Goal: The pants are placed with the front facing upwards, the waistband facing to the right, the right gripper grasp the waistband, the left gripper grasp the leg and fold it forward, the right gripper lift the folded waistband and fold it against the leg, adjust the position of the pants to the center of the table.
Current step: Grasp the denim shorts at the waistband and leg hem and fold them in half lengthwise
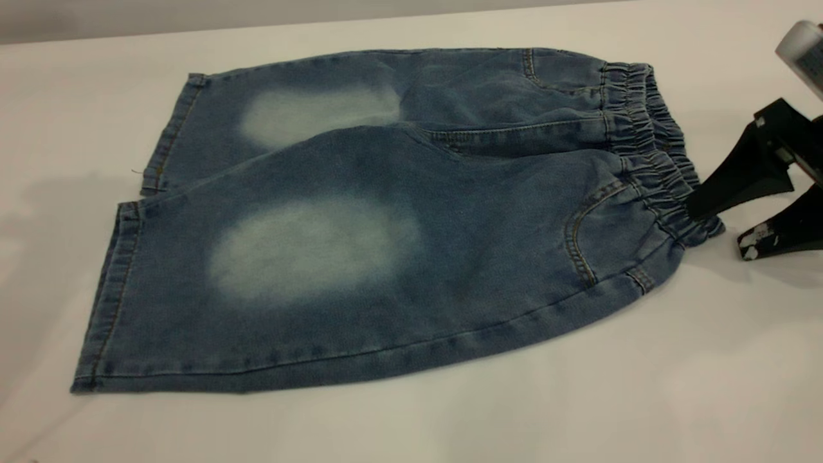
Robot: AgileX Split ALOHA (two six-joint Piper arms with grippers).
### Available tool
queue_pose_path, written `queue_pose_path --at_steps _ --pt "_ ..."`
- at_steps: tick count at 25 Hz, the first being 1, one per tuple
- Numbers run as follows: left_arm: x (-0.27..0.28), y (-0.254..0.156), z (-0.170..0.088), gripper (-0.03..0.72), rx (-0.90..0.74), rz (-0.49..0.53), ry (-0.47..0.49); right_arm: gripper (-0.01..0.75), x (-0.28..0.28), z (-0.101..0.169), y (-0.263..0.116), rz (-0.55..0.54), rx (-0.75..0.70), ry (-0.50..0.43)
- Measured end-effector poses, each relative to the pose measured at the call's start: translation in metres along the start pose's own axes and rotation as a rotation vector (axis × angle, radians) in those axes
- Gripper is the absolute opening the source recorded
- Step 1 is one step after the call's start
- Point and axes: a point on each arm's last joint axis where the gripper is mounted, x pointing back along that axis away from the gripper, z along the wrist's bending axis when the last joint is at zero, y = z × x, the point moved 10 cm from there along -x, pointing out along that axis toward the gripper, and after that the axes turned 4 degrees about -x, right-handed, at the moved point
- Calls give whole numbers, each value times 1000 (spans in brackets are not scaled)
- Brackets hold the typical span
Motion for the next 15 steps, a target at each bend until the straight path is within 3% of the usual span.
queue_pose_path --at_steps 15 --pt "0 0 0 451 3 1 0 531 -2 10 18 -98 39 69"
